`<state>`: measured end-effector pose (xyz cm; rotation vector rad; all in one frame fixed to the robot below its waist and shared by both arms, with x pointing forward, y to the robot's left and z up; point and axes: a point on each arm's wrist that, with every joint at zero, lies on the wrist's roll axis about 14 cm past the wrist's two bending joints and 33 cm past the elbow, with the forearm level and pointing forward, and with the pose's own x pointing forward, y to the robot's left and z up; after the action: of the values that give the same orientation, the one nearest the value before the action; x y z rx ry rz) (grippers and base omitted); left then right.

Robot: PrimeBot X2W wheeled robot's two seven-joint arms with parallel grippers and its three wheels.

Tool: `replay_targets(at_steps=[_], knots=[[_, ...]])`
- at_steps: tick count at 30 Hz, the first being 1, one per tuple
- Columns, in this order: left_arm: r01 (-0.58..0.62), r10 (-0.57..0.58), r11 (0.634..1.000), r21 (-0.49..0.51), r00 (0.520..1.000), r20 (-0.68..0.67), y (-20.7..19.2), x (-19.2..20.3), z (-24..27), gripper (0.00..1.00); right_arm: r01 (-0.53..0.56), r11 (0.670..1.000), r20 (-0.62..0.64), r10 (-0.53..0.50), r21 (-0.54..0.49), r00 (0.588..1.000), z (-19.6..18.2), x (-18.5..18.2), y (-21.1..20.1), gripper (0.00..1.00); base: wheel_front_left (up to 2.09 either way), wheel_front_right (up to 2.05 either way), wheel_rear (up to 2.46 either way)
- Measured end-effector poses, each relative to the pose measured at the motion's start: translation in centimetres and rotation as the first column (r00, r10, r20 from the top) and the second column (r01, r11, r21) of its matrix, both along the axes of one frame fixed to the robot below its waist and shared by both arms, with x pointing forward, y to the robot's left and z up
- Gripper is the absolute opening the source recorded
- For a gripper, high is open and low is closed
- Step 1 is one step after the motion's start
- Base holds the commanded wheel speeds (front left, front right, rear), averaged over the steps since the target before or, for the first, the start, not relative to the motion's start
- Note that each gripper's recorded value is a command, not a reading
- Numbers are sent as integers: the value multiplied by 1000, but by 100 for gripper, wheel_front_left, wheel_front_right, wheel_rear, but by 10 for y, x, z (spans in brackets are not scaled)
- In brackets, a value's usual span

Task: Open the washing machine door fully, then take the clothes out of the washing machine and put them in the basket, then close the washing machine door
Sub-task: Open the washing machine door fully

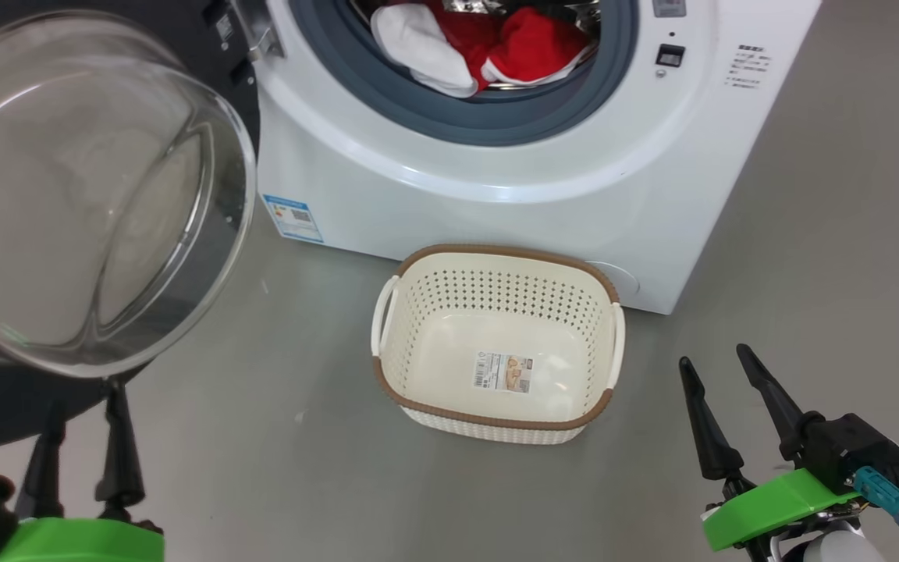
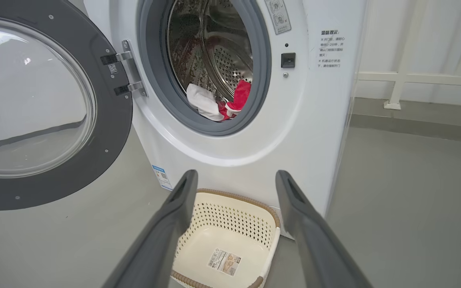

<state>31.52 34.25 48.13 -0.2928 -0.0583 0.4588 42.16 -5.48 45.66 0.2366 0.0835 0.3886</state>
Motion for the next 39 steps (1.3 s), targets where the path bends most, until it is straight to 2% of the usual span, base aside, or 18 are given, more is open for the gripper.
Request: replay_targets(at_steps=[10, 22, 31, 39], knots=[[189, -189, 982, -5, 982, 27, -57, 28, 4, 100, 106, 994, -1, -106, -5, 994, 2, -9, -37, 100, 0, 0, 0], [383, -383, 924, 9, 923, 40, -115, 64, 7, 100, 281, 960, 10, -281, -7, 960, 7, -20, -98, 100, 0, 0, 0], [474, -473, 880, -19, 880, 41, -149, 80, 0, 100, 385, 923, 19, -385, -7, 923, 11, -32, -135, 100, 0, 0, 0], [501, -500, 865, -28, 865, 39, -160, 85, -3, 100, 420, 908, 20, -419, -8, 908, 12, -38, -147, 100, 0, 0, 0]])
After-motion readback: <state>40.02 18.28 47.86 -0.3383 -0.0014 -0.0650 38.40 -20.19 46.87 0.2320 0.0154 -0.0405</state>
